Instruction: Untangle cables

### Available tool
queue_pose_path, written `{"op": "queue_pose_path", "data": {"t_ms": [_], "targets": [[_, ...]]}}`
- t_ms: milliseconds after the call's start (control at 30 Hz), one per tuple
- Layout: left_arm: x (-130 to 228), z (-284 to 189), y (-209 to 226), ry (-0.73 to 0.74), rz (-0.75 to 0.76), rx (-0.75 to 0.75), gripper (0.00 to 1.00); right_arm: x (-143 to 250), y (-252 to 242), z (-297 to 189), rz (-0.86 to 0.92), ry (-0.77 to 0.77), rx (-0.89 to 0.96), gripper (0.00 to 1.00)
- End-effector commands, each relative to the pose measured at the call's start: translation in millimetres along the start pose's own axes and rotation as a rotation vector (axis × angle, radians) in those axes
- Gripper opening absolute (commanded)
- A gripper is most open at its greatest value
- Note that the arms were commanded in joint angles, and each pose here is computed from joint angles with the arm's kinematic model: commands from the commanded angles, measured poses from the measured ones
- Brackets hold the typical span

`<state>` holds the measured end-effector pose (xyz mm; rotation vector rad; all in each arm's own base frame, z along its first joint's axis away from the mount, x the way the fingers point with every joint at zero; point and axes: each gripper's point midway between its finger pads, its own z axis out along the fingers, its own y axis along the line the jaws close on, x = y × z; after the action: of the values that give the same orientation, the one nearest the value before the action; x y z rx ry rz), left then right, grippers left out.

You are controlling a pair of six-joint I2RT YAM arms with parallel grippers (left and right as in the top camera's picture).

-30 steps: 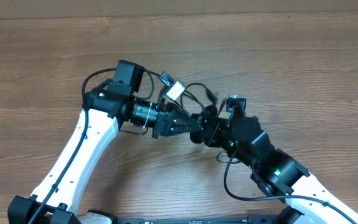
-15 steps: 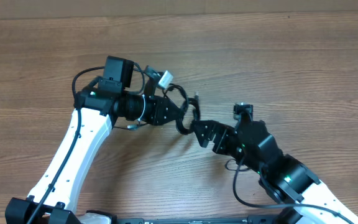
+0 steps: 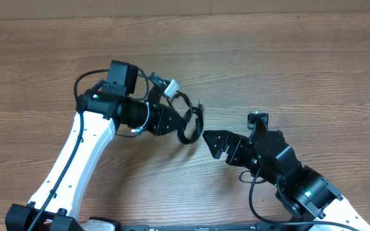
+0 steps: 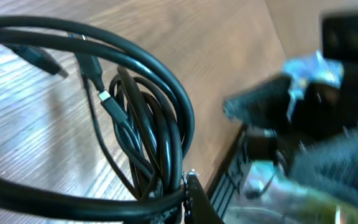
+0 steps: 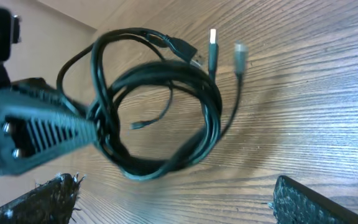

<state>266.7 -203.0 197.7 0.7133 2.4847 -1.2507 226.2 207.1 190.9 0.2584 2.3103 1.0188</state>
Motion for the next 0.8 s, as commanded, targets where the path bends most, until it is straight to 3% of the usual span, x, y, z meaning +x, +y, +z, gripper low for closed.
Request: {"op": "queue_pose_path", "data": {"t_ms": [0, 167, 367, 767], "targets": [[-3.2, -6.6, -21.1, -0.029, 0.217, 0.087, 0.04, -1.8, 5.1, -4.5, -0.015, -0.008, -0.014, 1.00], [-6.5, -8.5, -34.5, -0.053, 0.203, 0.164, 0.04, 8.9, -16.9, -5.2, -0.027, 0.031, 0.078, 1.00], [-21.2, -16.8, -62.5, -0.119, 0.178, 0.333, 0.04, 29.4, -30.0, -4.8, 0.409, 0.103, 0.150, 1.00], [-32.5, -17.8, -62.3, -0.120, 0.017, 0.342, 0.04, 22.7, -9.0, 34.2, 0.920, 0.111, 0.097, 1.00]]}}
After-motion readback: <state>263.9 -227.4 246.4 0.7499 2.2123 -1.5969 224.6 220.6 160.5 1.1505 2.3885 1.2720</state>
